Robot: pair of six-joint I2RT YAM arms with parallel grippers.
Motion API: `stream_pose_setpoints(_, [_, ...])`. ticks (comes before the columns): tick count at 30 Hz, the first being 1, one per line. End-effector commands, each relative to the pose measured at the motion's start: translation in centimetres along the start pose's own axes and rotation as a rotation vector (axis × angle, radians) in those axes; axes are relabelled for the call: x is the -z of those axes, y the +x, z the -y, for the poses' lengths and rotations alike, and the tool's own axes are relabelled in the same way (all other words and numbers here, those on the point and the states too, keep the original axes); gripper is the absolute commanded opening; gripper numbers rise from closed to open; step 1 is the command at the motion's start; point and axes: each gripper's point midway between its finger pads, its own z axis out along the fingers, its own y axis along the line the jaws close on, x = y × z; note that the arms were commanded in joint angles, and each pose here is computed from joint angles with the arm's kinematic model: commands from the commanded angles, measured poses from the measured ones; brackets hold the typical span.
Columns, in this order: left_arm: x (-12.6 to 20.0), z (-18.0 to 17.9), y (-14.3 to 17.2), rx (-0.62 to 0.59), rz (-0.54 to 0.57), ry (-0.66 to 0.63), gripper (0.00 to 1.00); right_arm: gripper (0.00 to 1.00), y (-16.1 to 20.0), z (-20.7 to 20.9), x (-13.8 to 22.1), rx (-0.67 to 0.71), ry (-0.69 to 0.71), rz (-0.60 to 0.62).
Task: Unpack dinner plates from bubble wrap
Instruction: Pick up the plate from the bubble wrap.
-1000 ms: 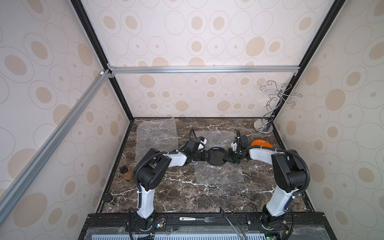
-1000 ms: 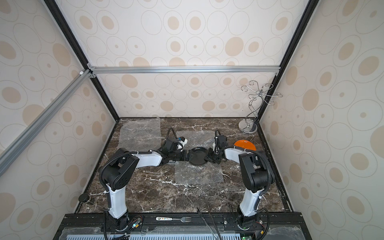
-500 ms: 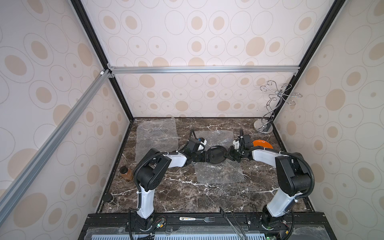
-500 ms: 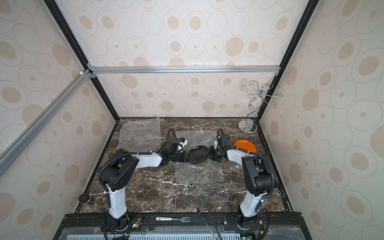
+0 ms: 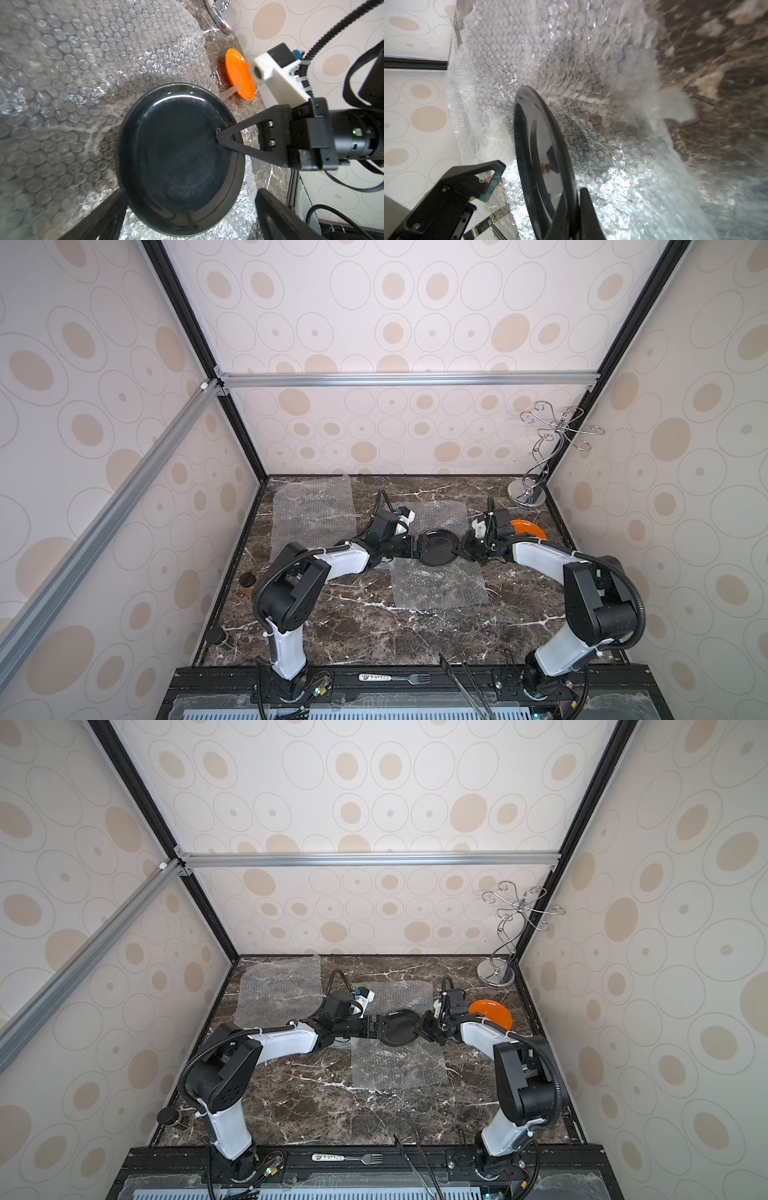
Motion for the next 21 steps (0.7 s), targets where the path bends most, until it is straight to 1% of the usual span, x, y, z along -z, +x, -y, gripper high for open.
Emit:
stream_pose_setpoints(1, [0.9,0.4,-1.2,0.0,0.027,0.018,0.97,0.0,0.1,-0.4,1.4,-0.007,-0.029,0.004])
stream_pose_setpoints(6, [1.6,-0.4,-1.4,0.025,0.044,0.014,0.97,0.0,-0.1,-0.3,2.8,-0.024,-0.064,0.011])
stream_pose_setpoints(10, [2.4,-0.7,-2.1,0.028,0.069,0.01,0.97,0.0,-0.1,0.0,4.0,-0.023,-0.061,0.008])
stream_pose_setpoints(16, [3.0,-0.5,-2.6,0.022,0.077,0.024,0.97,0.0,-0.1,0.3,5.5,-0.038,-0.073,0.006])
stream_pose_setpoints(21, [3.3,-0.4,-3.1,0.018,0.084,0.032,0.97,0.0,-0.5,1.1,7.5,-0.073,-0.094,0.023])
